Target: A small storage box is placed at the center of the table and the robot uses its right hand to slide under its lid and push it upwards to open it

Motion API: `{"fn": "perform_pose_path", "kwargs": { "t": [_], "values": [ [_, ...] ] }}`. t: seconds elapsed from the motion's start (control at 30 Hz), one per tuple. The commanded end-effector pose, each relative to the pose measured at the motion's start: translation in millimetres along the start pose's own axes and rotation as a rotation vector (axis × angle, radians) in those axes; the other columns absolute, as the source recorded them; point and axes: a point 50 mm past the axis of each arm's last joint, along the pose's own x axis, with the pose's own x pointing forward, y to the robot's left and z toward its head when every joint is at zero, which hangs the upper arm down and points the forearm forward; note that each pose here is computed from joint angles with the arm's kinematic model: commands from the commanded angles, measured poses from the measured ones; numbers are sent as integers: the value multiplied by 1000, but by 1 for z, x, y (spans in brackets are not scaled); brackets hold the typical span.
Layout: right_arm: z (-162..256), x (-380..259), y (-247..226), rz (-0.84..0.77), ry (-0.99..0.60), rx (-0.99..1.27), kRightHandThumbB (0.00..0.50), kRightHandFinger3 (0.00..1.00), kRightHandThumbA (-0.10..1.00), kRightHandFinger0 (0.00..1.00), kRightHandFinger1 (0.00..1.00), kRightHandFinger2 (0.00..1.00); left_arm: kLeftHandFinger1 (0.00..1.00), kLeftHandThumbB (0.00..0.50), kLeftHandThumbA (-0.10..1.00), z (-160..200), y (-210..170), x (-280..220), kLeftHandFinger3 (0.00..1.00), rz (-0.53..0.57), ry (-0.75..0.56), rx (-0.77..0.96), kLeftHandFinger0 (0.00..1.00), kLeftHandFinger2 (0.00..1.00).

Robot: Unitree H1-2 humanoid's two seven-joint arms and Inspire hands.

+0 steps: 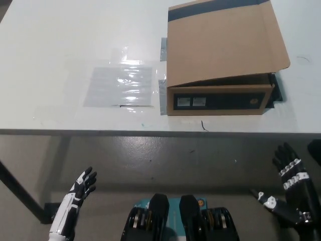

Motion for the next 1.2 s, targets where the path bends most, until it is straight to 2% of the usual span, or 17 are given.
{"fn": "perform_pose_path", "kwargs": {
  "t": [0.0,0.13,0.27,0.47,0.87,1.07,1.17],
  "values": [
    [78,35,12,26,-198,441,204,1000,1000,1000,1000,1000,1000,285,1000,15,-8,4,1000,-51,-111,-18,1000,1000],
    [101,59,13,22,-258,492,184,1000,1000,1000,1000,1000,1000,268,1000,17,-11,3,1000,-62,-126,-37,1000,1000],
    [114,76,11,-4,-297,521,176,1000,1000,1000,1000,1000,1000,275,1000,20,-13,2,1000,-68,-132,-35,1000,1000],
    [131,109,3,-28,-355,530,232,1000,1000,1000,1000,1000,1000,290,1000,21,-14,3,1000,-81,-125,-33,1000,1000],
    [144,161,-9,-32,-403,541,295,1000,1000,1000,1000,1000,1000,302,1000,23,-15,7,1000,-92,-136,-35,1000,1000],
    [146,182,-6,-43,-396,535,273,1000,1000,1000,1000,1000,1000,293,1000,24,-15,8,1000,-98,-138,-25,1000,1000],
    [146,193,-5,-46,-378,535,278,1000,1000,1000,1000,1000,1000,289,1000,25,-16,8,1000,-96,-140,-27,1000,1000]
  ]
}}
